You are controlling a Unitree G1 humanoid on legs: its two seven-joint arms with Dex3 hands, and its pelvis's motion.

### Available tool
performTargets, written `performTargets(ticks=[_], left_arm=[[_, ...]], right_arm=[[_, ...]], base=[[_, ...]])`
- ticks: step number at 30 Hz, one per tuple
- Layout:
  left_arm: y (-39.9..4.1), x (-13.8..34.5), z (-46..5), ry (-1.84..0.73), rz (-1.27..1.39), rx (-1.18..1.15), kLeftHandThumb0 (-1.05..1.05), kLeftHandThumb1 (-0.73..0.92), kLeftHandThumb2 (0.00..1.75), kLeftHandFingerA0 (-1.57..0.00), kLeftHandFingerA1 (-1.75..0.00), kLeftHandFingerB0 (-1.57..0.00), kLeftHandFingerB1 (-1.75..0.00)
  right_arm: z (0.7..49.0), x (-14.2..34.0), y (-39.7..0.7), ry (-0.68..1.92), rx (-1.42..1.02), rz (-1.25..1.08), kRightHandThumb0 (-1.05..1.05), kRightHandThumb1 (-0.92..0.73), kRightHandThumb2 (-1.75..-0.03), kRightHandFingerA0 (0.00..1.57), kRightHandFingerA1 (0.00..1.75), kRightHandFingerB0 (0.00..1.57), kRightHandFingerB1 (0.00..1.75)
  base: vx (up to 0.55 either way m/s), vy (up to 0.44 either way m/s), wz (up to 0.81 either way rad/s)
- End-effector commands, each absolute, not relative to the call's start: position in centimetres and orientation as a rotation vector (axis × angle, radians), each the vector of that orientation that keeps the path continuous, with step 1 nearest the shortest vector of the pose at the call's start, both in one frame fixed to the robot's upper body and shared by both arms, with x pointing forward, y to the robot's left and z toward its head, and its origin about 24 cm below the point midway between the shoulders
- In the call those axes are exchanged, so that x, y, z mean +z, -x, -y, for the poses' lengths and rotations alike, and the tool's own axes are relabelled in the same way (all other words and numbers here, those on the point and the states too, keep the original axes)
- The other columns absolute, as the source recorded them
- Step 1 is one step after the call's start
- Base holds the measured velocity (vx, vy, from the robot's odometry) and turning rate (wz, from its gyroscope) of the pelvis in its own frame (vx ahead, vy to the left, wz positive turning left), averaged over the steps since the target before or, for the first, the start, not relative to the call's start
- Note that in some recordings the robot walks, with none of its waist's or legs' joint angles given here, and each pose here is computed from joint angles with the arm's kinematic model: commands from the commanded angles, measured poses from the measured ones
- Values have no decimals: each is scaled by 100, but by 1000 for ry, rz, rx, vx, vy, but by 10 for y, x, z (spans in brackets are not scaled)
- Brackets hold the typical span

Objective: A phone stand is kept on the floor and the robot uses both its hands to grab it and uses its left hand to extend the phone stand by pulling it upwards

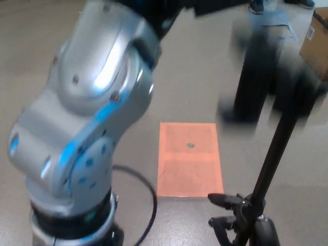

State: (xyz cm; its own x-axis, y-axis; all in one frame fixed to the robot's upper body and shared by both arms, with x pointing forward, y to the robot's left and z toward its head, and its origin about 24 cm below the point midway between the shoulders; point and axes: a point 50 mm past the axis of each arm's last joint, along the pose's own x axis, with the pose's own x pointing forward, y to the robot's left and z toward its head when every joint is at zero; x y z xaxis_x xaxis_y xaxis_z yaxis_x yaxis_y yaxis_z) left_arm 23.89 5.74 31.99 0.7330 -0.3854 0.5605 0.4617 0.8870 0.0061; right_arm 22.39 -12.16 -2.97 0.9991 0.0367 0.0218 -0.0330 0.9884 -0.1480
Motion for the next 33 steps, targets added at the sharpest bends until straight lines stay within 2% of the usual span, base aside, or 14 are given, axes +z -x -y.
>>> performTargets(ticks=[1,11,14,15,16,20,21,22,23,28,29,30,31,33], left_arm=[[-225,272,-67,191,465,-459,-86,52,93,-6,-24,-9,-15],[-193,177,-119,78,224,-262,-94,61,103,-6,-16,-5,-9],[-181,148,-131,93,117,-214,-97,65,103,-10,-15,-9,-10],[-176,130,-138,101,54,-188,-91,65,102,-9,-20,-8,-17],[-171,118,-142,100,11,-167,-91,65,102,-9,-22,-8,-19],[-154,81,-156,127,-108,-122,-93,66,103,-9,-16,-8,-17],[-151,76,-157,135,-122,-116,-94,67,104,-6,-11,-5,-14],[-147,71,-159,145,-141,-107,-94,67,104,-6,-11,-5,-14],[-138,56,-166,176,-195,-73,-91,63,103,-2,-12,-2,-15],[-123,37,-176,200,-250,-38,-90,68,104,0,-11,0,-14],[-120,35,-178,204,-266,-23,-89,68,104,0,-11,0,-16],[-119,33,-179,207,-268,-18,-89,68,104,0,-10,0,-17],[-118,31,-180,206,-266,-8,-90,67,104,0,-11,0,-16],[-117,29,-183,201,-268,-1,-90,68,104,0,-10,0,-13]], right_arm=[[136,-10,-221,203,84,45,-78,-73,-62,57,77,50,51],[164,2,-214,249,121,47,-82,-66,-61,35,63,22,36],[173,4,-210,290,144,32,-85,-51,-92,27,62,7,44],[179,5,-209,279,141,25,-88,-61,-60,29,61,15,37],[181,4,-208,276,140,20,-86,-48,-89,27,62,9,44],[189,2,-204,302,151,6,-98,-55,-91,23,61,5,37],[190,1,-203,309,162,2,-92,-61,-59,21,60,7,33],[191,1,-202,317,175,-2,-92,-61,-59,21,60,7,33],[192,2,-200,344,224,-45,-88,-47,-90,8,58,7,12],[193,-3,-201,374,295,-91,-93,-55,-97,9,16,0,0],[193,-4,-200,378,312,-96,-92,-52,-96,0,8,0,9],[192,-4,-200,376,326,-102,-104,-58,-58,0,0,0,0],[191,-4,-201,392,347,-102,-105,-44,-80,0,0,0,0],[188,-2,-202,441,382,-91,-105,-57,-59,0,0,0,0]], base=[[0,0,0],[0,0,0],[0,0,0],[0,0,0],[0,0,0],[0,0,0],[0,0,0],[0,0,0],[0,0,0],[0,0,0],[0,0,0],[0,0,0],[0,0,0],[0,0,0]])
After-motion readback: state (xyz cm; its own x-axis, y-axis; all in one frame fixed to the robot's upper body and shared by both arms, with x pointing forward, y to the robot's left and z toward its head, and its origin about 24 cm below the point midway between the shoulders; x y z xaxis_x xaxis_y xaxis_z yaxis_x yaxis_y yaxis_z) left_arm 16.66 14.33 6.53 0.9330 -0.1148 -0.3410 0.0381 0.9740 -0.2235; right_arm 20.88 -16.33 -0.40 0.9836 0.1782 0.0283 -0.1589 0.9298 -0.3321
